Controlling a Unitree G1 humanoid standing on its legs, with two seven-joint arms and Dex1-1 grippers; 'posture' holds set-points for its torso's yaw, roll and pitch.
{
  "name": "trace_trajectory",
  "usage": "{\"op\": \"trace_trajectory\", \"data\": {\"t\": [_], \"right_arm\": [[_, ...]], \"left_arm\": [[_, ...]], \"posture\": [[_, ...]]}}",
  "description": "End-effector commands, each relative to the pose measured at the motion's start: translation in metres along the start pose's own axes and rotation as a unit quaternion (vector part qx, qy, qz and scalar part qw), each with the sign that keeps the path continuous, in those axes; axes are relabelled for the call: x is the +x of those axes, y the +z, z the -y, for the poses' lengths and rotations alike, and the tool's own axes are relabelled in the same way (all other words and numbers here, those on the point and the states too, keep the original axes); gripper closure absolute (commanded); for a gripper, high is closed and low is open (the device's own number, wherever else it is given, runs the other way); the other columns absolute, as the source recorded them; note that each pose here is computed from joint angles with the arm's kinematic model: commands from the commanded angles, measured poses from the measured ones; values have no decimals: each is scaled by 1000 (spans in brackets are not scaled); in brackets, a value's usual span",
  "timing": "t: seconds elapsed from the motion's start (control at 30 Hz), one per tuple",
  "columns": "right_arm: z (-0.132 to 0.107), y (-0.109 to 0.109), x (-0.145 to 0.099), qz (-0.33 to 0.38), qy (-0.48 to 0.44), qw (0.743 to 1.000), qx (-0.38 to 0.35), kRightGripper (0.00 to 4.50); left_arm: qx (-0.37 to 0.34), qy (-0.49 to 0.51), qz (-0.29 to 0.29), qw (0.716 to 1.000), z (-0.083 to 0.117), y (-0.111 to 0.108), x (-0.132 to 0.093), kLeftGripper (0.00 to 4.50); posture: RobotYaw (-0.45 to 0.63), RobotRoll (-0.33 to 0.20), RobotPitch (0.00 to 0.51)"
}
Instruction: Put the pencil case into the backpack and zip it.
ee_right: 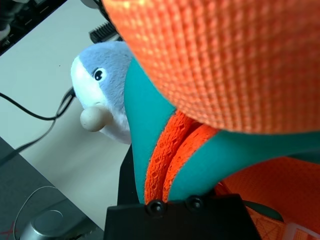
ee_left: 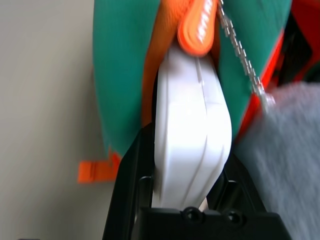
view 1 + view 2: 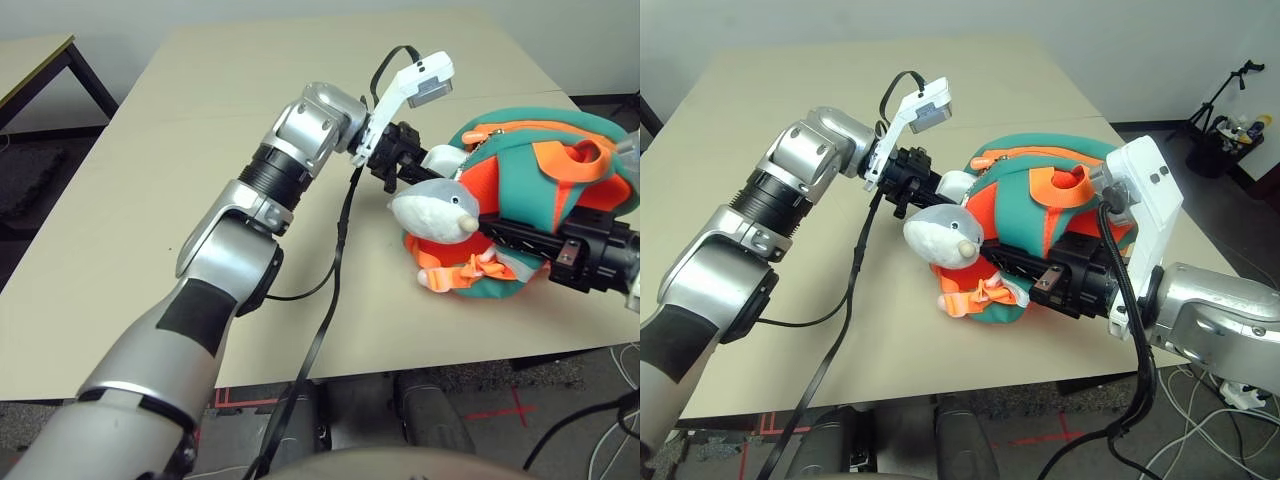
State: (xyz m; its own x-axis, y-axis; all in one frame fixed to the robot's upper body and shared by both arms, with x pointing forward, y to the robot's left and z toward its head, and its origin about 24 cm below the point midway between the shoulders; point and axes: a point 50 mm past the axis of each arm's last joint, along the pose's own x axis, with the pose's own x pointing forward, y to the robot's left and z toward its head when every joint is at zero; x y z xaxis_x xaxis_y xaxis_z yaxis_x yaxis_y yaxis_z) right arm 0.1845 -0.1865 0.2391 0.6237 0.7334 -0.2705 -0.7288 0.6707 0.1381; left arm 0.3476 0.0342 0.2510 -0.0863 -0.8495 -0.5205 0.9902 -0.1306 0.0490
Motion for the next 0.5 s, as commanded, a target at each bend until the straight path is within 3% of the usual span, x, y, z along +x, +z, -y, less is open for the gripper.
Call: {"op": "trace_trajectory", "data": {"t": [0.03, 0.3, 0.5], "right_arm": [[-3, 1, 2, 4, 16, 1000, -6, 4362], [-1, 3, 3, 4, 18, 1000, -11, 4362], [0, 4, 2, 1, 19, 1000, -13, 4362]], "left_arm": [[-5, -21, -31, 999, 3, -9, 0, 3121], [-22, -16, -42, 999, 2, -30, 13, 3121], [-27, -8, -21, 999, 6, -21, -6, 1493]], "posture": [[-223, 0, 91], [-219, 0, 92], [-211, 0, 93]]}}
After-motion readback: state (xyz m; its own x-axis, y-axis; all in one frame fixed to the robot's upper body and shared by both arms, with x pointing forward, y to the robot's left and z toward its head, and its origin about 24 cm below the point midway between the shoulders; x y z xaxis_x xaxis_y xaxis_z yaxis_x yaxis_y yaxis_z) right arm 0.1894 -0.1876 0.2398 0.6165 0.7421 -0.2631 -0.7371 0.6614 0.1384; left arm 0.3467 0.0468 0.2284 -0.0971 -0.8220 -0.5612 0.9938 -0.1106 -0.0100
